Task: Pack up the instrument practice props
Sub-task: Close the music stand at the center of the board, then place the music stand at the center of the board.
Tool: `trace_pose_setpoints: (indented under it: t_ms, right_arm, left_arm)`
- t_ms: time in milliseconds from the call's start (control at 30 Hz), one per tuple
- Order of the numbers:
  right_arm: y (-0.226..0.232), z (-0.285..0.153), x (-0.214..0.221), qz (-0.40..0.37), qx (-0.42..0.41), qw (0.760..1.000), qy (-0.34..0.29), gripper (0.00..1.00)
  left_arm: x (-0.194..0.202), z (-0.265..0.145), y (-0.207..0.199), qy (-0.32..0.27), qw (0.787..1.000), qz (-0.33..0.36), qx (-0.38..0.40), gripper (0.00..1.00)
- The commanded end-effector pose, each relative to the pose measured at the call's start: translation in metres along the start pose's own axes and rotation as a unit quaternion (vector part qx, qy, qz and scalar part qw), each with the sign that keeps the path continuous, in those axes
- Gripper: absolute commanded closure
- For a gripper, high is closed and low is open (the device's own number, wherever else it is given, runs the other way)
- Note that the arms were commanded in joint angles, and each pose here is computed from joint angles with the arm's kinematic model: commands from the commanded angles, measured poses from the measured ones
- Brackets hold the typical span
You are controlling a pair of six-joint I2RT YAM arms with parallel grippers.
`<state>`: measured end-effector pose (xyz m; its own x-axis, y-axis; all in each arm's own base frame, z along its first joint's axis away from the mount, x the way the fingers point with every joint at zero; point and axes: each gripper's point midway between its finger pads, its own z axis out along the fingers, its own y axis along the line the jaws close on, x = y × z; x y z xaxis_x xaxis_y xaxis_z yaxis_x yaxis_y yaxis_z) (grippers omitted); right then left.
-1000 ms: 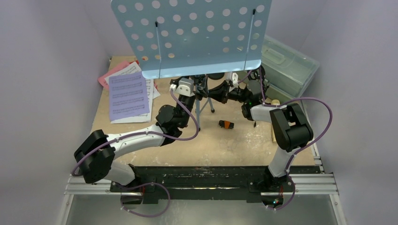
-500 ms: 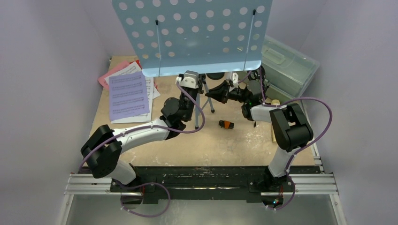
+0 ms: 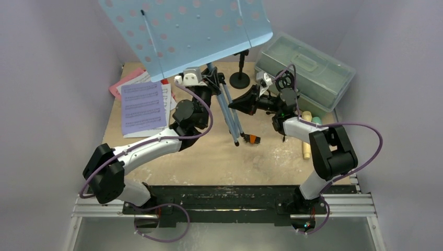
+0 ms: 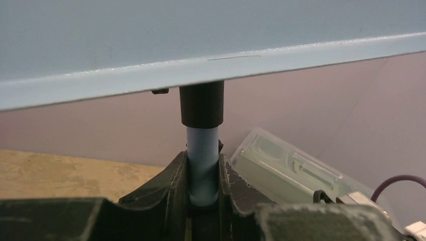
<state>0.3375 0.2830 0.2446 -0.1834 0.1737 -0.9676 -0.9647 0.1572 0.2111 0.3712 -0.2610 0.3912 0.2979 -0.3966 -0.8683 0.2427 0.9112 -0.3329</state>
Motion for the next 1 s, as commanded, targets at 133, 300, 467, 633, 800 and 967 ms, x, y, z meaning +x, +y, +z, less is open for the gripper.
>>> trace_pose_setpoints:
  t_ms: [133, 300, 467, 633, 800, 967]
  right_arm:
    - [0.03, 0.018, -0.089, -0.068, -0.01, 0.997, -0.045, 1.0]
    - [0.004, 0.018, -0.077, -0.07, 0.04, 0.997, 0.0, 1.0]
    - [-0.008, 0.019, -0.071, -0.074, 0.061, 0.995, 0.021, 1.0]
    - [-0.02, 0.022, -0.062, -0.066, 0.076, 0.994, 0.038, 1.0]
    - [-0.028, 0.038, -0.05, -0.052, 0.082, 0.993, 0.064, 1.0]
    - [-0.041, 0.047, -0.038, -0.041, 0.096, 0.991, 0.085, 1.0]
  left_arm:
    - [-0.071, 0.003, -0.002, -0.066, 0.99, -0.125, -0.02, 1.0]
    - [-0.068, -0.005, 0.015, -0.06, 0.989, -0.127, -0.051, 1.0]
    - [-0.053, -0.009, 0.036, -0.041, 0.987, -0.125, -0.092, 1.0]
    - [-0.034, -0.007, 0.065, -0.02, 0.982, -0.131, -0.138, 1.0]
    - [-0.019, -0.005, 0.087, -0.007, 0.977, -0.128, -0.17, 1.0]
    - [-0.01, -0.006, 0.101, -0.004, 0.975, -0.12, -0.186, 1.0]
